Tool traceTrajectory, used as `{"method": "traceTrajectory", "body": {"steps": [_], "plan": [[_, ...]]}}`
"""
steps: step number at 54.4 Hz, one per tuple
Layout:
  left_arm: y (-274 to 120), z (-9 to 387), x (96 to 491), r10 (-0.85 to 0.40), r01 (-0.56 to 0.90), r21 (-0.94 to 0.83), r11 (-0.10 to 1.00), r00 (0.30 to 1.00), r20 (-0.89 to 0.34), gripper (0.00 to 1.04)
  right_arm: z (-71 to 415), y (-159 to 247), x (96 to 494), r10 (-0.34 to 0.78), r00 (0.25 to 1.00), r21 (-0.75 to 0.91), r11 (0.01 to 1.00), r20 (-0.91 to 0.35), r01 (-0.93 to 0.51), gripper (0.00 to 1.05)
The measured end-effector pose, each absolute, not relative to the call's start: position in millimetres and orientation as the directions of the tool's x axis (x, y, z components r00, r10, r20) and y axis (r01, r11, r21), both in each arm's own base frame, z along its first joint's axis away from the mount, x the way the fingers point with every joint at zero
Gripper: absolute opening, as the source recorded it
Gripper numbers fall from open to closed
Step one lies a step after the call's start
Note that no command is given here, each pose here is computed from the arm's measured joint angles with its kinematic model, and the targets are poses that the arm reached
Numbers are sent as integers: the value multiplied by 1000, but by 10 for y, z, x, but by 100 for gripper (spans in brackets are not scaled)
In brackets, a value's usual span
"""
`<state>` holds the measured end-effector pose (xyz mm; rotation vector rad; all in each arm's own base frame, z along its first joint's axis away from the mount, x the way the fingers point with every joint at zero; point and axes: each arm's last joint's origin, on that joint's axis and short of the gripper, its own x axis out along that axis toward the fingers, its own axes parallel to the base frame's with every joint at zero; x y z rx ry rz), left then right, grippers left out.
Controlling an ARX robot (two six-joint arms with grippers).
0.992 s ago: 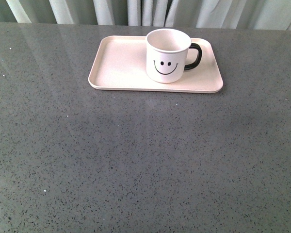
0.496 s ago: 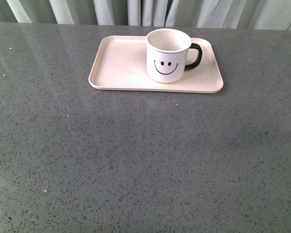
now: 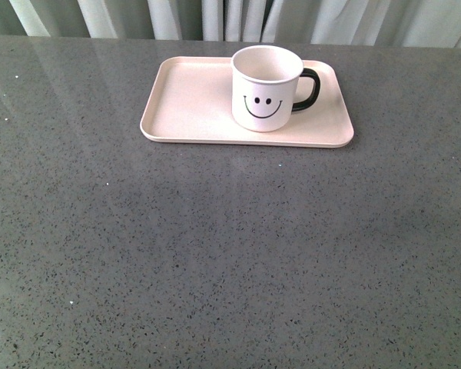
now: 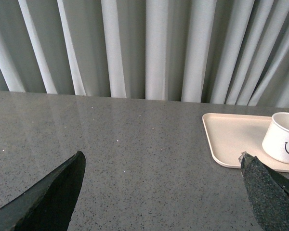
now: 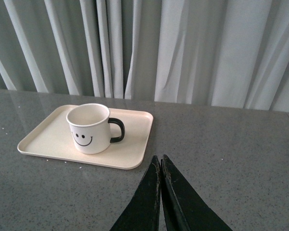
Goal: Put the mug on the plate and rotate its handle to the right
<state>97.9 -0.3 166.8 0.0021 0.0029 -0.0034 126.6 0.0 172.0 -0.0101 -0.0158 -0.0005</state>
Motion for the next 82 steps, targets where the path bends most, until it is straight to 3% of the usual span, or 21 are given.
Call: {"method": "traceTrajectory", "body": {"steps": [62,67,82], "plan": [[-3,1668,979,-3,3,2,1000,1000,-3,96,1696,0,970,0,1000,-10,1000,14,1,2],[-3,1668,979,-3,3,2,1000,1000,-3,96,1697,0,969,0,1000,-10,1000,15,1,12],[-3,1668,979,-3,3,2,1000,1000,-3,96,1697,0,969,0,1000,-10,1000,15,1,59]]}}
